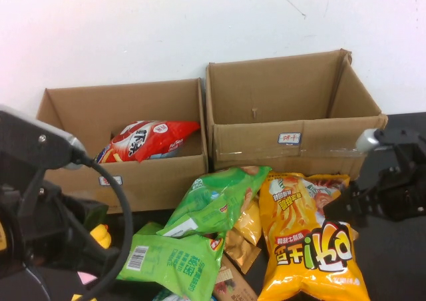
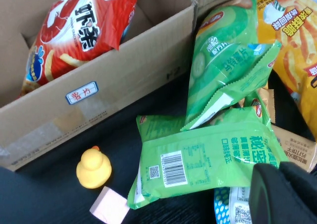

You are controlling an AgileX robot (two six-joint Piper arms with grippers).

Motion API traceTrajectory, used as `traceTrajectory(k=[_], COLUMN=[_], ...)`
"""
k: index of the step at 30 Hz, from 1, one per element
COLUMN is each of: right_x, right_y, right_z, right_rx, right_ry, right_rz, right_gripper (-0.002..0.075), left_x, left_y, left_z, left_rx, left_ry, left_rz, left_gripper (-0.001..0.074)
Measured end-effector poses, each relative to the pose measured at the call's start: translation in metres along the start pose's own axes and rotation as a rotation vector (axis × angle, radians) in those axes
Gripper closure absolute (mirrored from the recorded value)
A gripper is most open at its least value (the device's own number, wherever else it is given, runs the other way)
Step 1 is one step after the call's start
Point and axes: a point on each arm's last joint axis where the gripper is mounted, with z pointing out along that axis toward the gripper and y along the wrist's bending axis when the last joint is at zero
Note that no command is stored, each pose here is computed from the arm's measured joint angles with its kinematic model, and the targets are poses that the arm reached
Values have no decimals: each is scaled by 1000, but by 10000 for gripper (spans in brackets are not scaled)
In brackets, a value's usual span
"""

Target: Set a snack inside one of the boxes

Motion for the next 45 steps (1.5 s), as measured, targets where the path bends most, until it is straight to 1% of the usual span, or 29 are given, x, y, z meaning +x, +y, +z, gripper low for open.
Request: traceTrajectory(k=[5,11,14,17,22,23,24,30,32,35,38,40,45], right_x=[8,12,13,16,15,14,14,18,18,16,12,6,-12], right_y=[-17,-21,-25,-27,-23,-22,-21,-27,-28,-29,-30,-27,-7], right_z=[33,67,80,86,85,84,84,78,72,58,40,24,-24], right_rx=[9,-139,-168,-172,-226,-245,-259,-254,-239,-206,-163,-135,-104], right_ry=[32,71,77,86,94,96,99,168,191,219,226,215,135], right_rz=[109,206,258,298,330,335,337,394,382,330,276,234,135], right_gripper=[38,35,39,104,340,382,391,391,391,392,413,413,413], left_x=[0,-4,-4,-5,-7,-7,-8,-14,-16,-19,-22,-25,-33], left_y=[-1,-1,-1,-1,-2,-2,-2,-3,-3,-3,-4,-4,-2], left_z=[1,1,1,1,1,1,1,0,-1,-2,-4,-9,-29], left_rx=[7,14,15,15,19,20,21,31,34,40,46,49,48], left_ry=[-23,-71,-75,-79,-101,-107,-115,-179,-201,-239,-270,-297,-397], left_rz=[-2,-2,-2,-2,-2,-2,-2,-2,-2,-3,-14,-22,-14], left_gripper=[736,736,736,736,736,736,736,736,736,736,736,736,736])
